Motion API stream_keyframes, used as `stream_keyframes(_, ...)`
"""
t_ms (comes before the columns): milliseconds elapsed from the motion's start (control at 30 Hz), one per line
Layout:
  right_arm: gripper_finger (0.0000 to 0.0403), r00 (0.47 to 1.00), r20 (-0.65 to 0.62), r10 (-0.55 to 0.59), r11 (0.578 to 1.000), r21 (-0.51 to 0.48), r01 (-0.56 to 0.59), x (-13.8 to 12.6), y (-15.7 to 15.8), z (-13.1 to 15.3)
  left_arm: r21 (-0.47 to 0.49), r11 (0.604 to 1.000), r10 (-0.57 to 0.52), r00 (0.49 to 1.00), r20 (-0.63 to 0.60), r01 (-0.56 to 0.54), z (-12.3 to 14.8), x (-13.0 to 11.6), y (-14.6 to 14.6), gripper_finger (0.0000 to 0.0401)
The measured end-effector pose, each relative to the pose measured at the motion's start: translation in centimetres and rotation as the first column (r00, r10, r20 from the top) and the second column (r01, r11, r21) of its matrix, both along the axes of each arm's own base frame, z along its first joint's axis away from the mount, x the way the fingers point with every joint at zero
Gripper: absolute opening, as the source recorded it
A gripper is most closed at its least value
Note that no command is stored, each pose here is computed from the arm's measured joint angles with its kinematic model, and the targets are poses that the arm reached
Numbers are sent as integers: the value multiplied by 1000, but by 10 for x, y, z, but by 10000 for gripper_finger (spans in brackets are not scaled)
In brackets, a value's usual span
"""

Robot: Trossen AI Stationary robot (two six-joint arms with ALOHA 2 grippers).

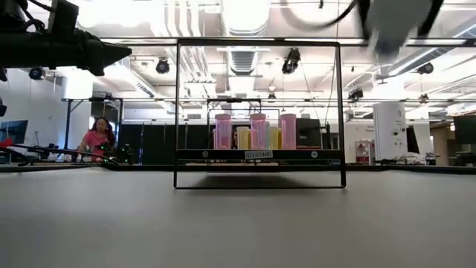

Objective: Pick and place medicine bottles onto shelf by color
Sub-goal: Put the blue pill bottle on the shelf aligned with the other blue pill bottles

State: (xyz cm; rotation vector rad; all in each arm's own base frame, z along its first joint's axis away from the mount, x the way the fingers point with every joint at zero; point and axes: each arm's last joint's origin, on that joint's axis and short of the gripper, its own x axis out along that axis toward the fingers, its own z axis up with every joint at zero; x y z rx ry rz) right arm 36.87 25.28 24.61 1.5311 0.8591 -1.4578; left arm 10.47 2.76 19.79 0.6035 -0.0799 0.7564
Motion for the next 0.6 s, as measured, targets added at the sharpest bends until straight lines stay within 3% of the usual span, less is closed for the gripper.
stream_keyframes(133, 100, 998, 30, -58, 996, -70, 60, -32, 2, 35, 0, 1000, 0, 1000, 0, 0, 0, 0, 0, 72)
stream_keyframes(267, 100, 994, 78, -81, 994, -61, 86, -55, 4, 53, 0, 1000, 0, 1000, 0, 0, 0, 0, 0, 72)
stream_keyframes(600, 100, 992, 52, -113, 988, -101, 117, -114, -55, 74, 0, 1000, 0, 1000, 0, 0, 0, 0, 0, 72)
